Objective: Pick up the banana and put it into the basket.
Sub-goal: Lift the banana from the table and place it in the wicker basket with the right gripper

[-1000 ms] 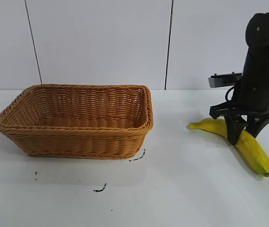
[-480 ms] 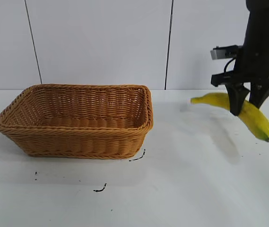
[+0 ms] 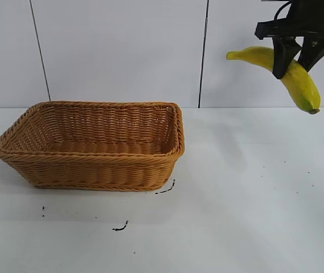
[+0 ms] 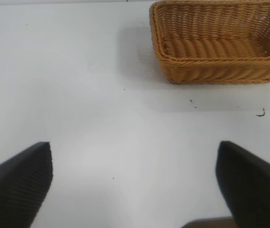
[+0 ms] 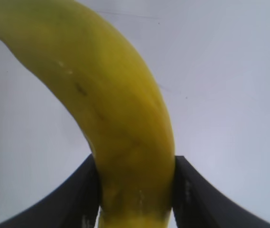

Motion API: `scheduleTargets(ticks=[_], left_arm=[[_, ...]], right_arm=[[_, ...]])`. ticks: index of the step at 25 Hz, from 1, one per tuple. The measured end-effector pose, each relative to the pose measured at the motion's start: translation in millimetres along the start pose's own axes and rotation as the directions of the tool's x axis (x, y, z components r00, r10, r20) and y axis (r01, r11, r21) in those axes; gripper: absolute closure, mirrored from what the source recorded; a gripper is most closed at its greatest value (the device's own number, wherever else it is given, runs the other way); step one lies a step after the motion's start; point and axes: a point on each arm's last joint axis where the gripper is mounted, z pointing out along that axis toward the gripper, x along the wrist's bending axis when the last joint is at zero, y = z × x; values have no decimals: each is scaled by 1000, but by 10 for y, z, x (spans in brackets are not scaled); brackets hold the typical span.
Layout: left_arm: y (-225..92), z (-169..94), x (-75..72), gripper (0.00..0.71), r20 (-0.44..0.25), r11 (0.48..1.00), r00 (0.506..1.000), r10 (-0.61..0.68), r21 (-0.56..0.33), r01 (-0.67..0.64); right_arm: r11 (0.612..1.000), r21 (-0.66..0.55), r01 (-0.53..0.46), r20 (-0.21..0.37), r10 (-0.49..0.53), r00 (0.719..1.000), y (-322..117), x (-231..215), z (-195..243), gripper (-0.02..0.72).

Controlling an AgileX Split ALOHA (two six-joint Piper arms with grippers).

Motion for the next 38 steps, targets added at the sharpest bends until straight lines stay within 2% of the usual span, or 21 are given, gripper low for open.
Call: scheduleTargets(ticks=[6,14,18,24,27,31,38], left_arm=[[0,0,0,17,0,1000,1000,0,0,0],[0,0,0,17,0,1000,1000,0,0,0],[-1,0,0,17,0,1000,1000,0,1,0],[0,0,0,17,0,1000,1000,0,0,0],[0,0,0,17,0,1000,1000,0,0,0],[0,0,0,17,0,1000,1000,0,0,0],[0,0,0,17,0,1000,1000,0,0,0]], right_arm=[[980,-34,196,-5,-196,981,70,570,-125,412],[908,-162,386,1,-391,920,199,1373,-427,412],[843,-217,493,10,-503,864,255,1791,-400,412],[681,-326,656,61,-677,733,305,2396,-147,412],[625,-368,688,82,-716,694,319,2609,46,412],[607,-384,695,90,-725,683,350,2715,362,412],[630,-311,711,41,-739,673,279,2778,878,412]])
